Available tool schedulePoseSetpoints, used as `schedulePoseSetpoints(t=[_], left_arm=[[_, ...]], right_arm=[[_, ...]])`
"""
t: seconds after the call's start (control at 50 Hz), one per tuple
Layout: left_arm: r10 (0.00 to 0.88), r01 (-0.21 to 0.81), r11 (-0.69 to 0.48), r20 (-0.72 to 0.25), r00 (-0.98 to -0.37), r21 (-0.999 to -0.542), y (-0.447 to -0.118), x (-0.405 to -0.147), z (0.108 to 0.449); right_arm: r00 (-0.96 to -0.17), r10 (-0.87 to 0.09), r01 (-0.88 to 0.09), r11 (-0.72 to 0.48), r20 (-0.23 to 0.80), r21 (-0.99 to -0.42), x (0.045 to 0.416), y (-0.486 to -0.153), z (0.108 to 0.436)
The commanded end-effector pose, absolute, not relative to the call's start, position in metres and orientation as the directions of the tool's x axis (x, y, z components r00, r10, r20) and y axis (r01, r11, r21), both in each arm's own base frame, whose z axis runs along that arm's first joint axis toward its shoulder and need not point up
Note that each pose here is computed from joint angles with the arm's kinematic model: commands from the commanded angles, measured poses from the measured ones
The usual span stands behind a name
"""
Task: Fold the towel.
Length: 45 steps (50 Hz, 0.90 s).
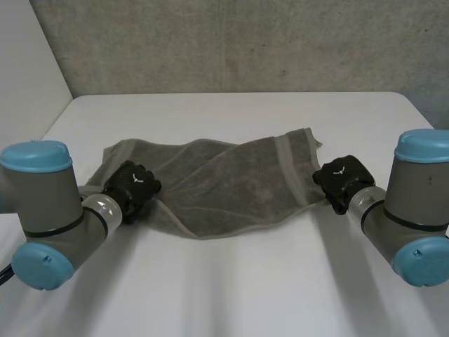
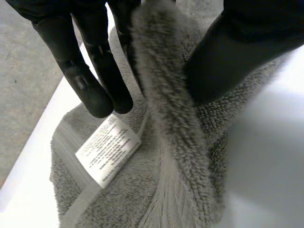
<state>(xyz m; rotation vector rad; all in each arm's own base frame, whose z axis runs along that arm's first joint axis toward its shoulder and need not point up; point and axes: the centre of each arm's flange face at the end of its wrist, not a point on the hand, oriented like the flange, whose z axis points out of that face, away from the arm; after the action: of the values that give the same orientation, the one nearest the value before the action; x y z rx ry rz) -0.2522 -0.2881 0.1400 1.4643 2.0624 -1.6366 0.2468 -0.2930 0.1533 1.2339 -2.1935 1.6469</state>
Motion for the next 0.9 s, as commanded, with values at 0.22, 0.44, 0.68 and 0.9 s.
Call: schedulePoseSetpoints(t=[0.22,0.44,0.68,0.9], left_arm=[[0.337,0.265,-0.191,-0.317,-0.887,-0.945,-0.28,-0.232,0.308],[0.281,0.117,-0.324,-0.213,-0.936,-0.939,-0.262,-0.212,0.365],[0.322,0.203,-0.138,-0.238,-0.916,-0.969,-0.313,-0.226,0.295],[0.313,0.396,-0.17,-0.431,-0.847,-0.902,-0.383,-0.25,0.245]], right_arm=[[-0.778,-0.214,-0.532,-0.273,0.59,-0.801,0.228,-0.285,0.326],[-0.774,-0.252,-0.517,-0.279,0.581,-0.81,0.223,-0.259,0.382],[-0.744,-0.342,-0.558,-0.154,0.574,-0.815,0.236,-0.312,0.331],[-0.736,-0.303,-0.539,-0.278,0.605,-0.795,0.279,-0.377,0.292]])
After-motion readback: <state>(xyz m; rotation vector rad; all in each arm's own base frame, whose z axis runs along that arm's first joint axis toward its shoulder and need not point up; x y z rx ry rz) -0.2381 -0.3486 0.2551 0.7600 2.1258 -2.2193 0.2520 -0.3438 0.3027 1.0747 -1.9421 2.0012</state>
